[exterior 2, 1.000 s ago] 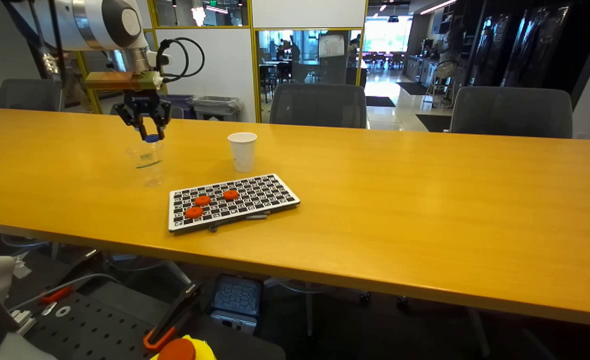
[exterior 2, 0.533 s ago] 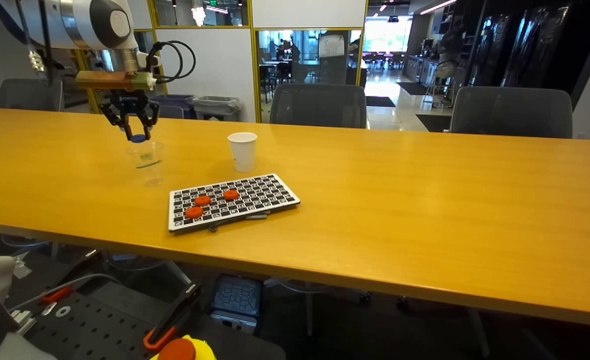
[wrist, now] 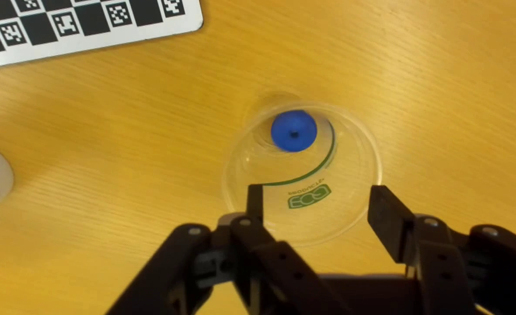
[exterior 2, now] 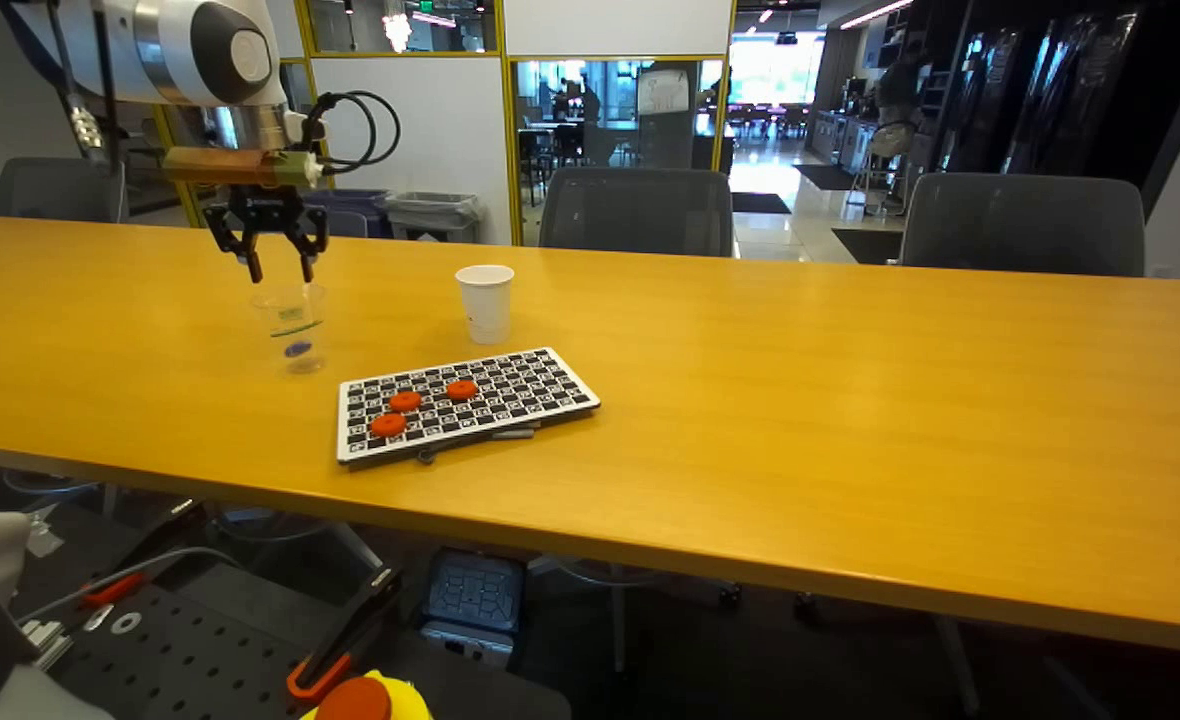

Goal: Put the orange objects in the white cup and the other objects inside the transparent cup.

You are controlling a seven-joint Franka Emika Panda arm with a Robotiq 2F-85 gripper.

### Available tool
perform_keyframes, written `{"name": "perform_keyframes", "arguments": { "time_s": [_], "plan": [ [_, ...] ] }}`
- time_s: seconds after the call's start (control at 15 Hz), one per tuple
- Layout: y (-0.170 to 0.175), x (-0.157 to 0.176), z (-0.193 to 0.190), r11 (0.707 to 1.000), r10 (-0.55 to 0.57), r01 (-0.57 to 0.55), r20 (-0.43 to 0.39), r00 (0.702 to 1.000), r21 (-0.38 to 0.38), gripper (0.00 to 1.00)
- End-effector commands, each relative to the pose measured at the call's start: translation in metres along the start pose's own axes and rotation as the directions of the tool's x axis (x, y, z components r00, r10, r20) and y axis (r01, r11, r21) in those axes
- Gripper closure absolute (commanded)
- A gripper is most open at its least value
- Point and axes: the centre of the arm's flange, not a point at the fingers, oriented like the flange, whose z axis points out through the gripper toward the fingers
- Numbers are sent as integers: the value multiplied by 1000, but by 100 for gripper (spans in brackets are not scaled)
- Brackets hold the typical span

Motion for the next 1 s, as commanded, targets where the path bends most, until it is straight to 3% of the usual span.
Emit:
{"name": "perform_keyframes", "arguments": {
  "time_s": [0.0, 0.4, 0.67, 0.93],
  "plan": [
    [11, 8, -7, 999, 41, -41, -3, 999, -14, 2],
    [50, -21, -24, 975, 213, -216, -40, 976, -59, 0],
    [90, -44, -11, 942, 329, -329, -12, 944, -69, 0],
    [128, -70, 12, 890, 450, -445, 26, 893, -100, 0]
  ]
}}
